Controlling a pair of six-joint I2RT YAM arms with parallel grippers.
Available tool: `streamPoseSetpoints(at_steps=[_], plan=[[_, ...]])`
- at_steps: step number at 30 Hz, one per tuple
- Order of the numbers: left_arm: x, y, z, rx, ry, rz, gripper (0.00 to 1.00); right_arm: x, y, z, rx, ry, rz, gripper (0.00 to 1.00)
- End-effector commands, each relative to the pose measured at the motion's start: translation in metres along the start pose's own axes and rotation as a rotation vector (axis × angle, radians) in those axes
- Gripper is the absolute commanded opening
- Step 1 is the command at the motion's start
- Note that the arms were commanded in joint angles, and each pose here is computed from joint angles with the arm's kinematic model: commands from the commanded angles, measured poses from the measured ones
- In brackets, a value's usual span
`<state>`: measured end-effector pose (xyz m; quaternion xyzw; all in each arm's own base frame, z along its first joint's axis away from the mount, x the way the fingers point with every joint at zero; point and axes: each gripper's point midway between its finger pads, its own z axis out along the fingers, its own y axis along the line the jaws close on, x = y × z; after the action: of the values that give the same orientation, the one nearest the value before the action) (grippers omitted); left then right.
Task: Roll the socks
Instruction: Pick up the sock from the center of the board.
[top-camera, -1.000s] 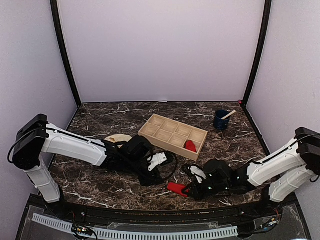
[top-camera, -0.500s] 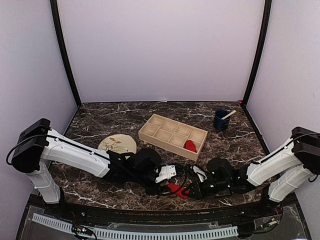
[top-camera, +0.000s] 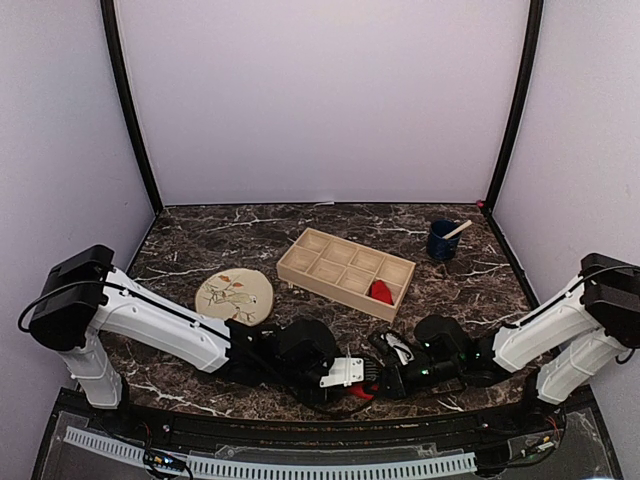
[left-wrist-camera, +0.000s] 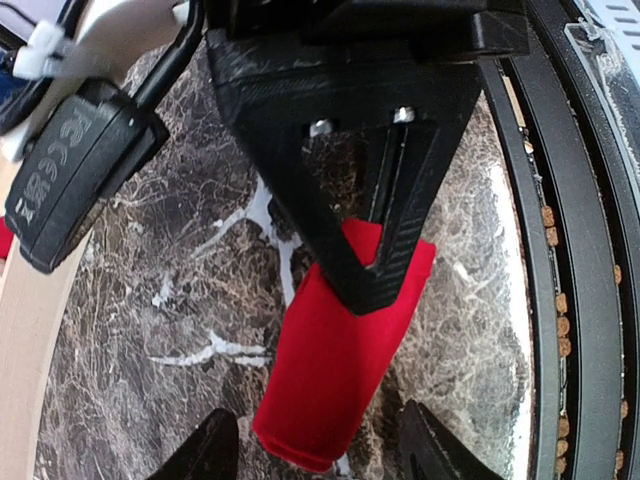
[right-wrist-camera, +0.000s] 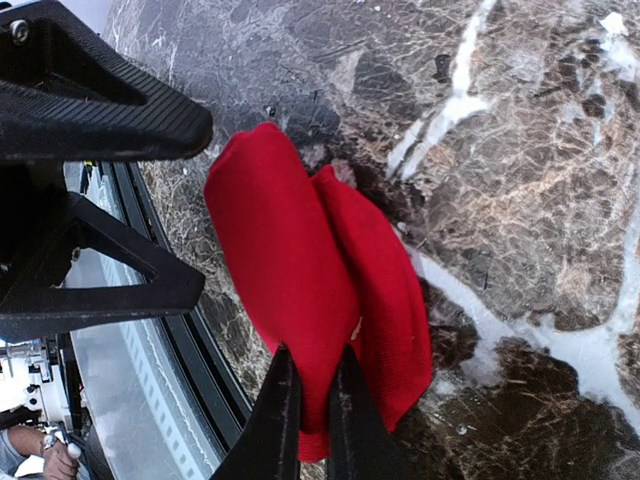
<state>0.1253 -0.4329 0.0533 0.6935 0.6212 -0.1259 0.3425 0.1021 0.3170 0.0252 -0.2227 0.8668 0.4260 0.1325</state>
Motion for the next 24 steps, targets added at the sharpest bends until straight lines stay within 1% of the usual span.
streamPoseSetpoints(at_steps=[1, 7, 13, 16, 22, 24], plan=[[-0.013, 0.001, 0.005, -0.027, -0.023, 0.072, 0.58, 0.009, -0.008, 0.001, 0.008, 0.034, 0.024, 0.00], [-0.013, -0.007, 0.010, -0.011, -0.019, 0.110, 0.58, 0.008, -0.008, 0.001, 0.003, 0.037, 0.026, 0.00], [-0.014, -0.005, 0.015, -0.031, -0.021, 0.133, 0.57, 0.009, -0.007, 0.002, -0.003, 0.046, 0.028, 0.00], [-0.016, -0.005, 0.017, -0.030, -0.024, 0.144, 0.54, 0.009, -0.006, 0.003, -0.007, 0.050, 0.027, 0.00], [-0.010, -0.010, 0.027, -0.010, 0.006, 0.164, 0.46, 0.008, -0.006, 0.002, -0.011, 0.050, 0.027, 0.00], [-0.007, -0.012, 0.031, -0.001, 0.020, 0.166, 0.42, 0.007, -0.005, 0.002, -0.012, 0.048, 0.028, 0.00]])
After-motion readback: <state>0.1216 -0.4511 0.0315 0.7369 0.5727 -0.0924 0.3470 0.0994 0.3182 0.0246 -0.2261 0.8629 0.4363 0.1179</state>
